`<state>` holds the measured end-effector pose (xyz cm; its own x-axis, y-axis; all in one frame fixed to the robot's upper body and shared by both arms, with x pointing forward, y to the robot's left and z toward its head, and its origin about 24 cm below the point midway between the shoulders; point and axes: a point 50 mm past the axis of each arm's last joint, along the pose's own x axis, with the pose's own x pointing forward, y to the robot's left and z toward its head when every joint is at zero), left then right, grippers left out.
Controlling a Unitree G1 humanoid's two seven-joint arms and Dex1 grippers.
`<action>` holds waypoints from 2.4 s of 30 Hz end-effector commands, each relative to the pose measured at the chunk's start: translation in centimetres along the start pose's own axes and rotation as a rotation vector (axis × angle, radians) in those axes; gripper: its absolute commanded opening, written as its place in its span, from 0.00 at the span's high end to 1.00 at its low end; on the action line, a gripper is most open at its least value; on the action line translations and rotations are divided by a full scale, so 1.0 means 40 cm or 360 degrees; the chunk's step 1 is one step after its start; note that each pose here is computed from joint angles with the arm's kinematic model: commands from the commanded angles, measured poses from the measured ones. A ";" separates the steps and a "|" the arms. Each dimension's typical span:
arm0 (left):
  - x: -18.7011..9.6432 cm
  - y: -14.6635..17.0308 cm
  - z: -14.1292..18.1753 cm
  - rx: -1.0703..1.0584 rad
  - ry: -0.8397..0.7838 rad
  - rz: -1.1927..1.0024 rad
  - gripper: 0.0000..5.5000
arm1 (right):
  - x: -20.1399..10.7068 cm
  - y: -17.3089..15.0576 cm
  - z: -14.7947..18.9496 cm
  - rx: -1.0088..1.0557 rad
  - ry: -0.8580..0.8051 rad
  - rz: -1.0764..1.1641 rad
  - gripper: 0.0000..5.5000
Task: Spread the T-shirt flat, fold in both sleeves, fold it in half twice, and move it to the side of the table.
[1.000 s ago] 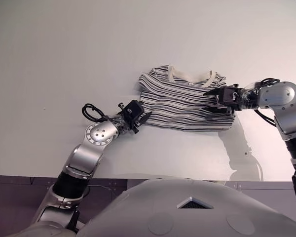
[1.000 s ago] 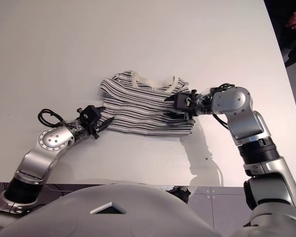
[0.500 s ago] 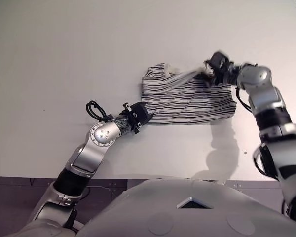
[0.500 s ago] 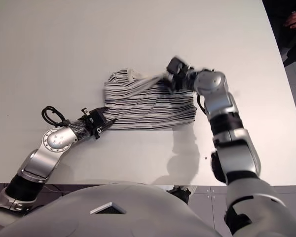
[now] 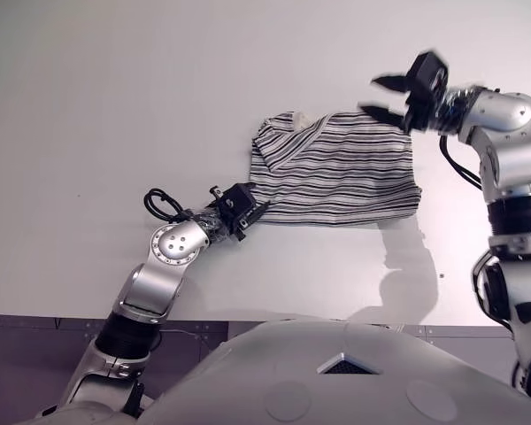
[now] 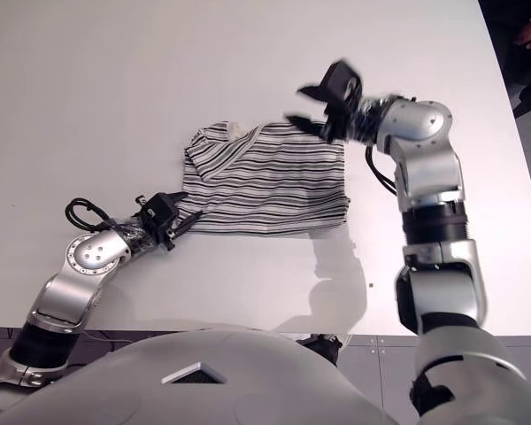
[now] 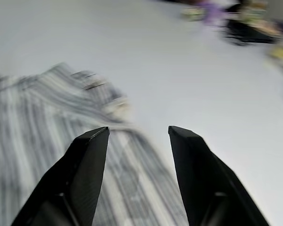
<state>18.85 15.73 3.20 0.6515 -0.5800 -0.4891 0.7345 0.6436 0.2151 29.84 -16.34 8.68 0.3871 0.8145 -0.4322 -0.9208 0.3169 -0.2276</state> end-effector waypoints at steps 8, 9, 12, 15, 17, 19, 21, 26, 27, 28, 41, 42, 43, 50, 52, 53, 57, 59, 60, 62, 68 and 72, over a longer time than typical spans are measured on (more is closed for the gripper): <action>0.012 -0.098 -0.021 0.0061 0.0170 -0.0405 0.59 | 0.126 0.137 0.043 -0.0156 -0.0084 0.0303 0.58; 0.011 -0.107 -0.023 0.0056 0.0188 -0.0414 0.59 | 0.122 0.140 0.042 -0.0173 -0.0071 0.0305 0.58; -0.009 -0.125 0.011 -0.0017 0.0112 -0.0441 0.59 | 0.111 0.173 0.003 -0.0316 0.0096 0.0355 0.58; -0.036 -0.121 0.068 -0.0032 0.0010 -0.0435 0.59 | 0.081 0.228 -0.063 -0.0447 0.0324 0.0428 0.58; -0.046 -0.107 0.109 -0.0014 -0.0065 -0.0396 0.59 | 0.060 0.244 -0.076 -0.0474 0.0374 0.0451 0.58; -0.043 -0.064 0.137 0.0058 -0.0097 -0.0259 0.59 | 0.042 0.251 -0.075 -0.0493 0.0381 0.0484 0.58; -0.035 -0.020 0.143 0.0148 -0.0068 -0.0134 0.59 | 0.034 0.253 -0.070 -0.0530 0.0379 0.0511 0.58; -0.006 0.002 0.030 0.0498 0.0238 -0.0256 0.59 | 0.060 0.239 -0.060 -0.0569 0.0357 0.0498 0.58; -0.004 0.002 0.022 0.0533 0.0244 -0.0289 0.59 | 0.062 0.237 -0.060 -0.0571 0.0356 0.0497 0.58; 0.000 0.004 0.019 0.0581 0.0240 -0.0314 0.59 | 0.063 0.236 -0.060 -0.0573 0.0357 0.0497 0.58; 0.021 0.062 0.084 0.0768 0.0009 -0.0241 0.59 | 0.057 0.248 -0.076 -0.0568 0.0367 0.0529 0.58; 0.025 0.059 0.075 0.0780 0.0027 -0.0256 0.59 | 0.059 0.249 -0.074 -0.0571 0.0363 0.0533 0.58; 0.031 0.058 0.067 0.0786 0.0041 -0.0260 0.59 | 0.062 0.248 -0.072 -0.0573 0.0358 0.0534 0.58; 0.101 0.093 0.056 0.0802 0.0029 -0.0127 0.59 | 0.065 0.247 -0.073 -0.0577 0.0358 0.0526 0.58; 0.110 0.119 0.072 0.0765 -0.0025 -0.0011 0.59 | 0.064 0.248 -0.072 -0.0573 0.0357 0.0524 0.58; 0.110 0.146 0.090 0.0680 -0.0094 0.0117 0.59 | 0.061 0.250 -0.075 -0.0570 0.0362 0.0526 0.58; 0.091 0.272 0.054 0.0181 -0.0027 0.0656 0.59 | 0.054 0.266 -0.081 -0.0557 0.0369 0.0545 0.58; 0.074 0.279 0.015 0.0069 0.0056 0.0745 0.59 | 0.057 0.266 -0.076 -0.0558 0.0356 0.0535 0.58; 0.066 0.274 0.009 0.0043 0.0060 0.0757 0.59 | 0.059 0.260 -0.072 -0.0555 0.0345 0.0502 0.58; 0.046 0.258 0.019 -0.0023 -0.0010 0.0777 0.59 | 0.061 0.220 -0.040 -0.0539 0.0229 0.0299 0.58; -0.029 0.093 0.089 -0.0168 -0.0326 0.0462 0.59 | -0.013 -0.011 0.043 -0.0568 0.0152 -0.0317 0.58; -0.054 -0.034 0.126 -0.0195 -0.0353 0.0046 0.59 | -0.132 -0.013 -0.047 -0.0635 0.0471 -0.0075 0.58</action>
<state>19.27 14.74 7.99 0.7775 -0.5763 -0.2517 0.6210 0.7666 0.1630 29.57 -18.97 9.63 0.5316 0.6538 -0.5385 -0.7930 0.1607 -0.5877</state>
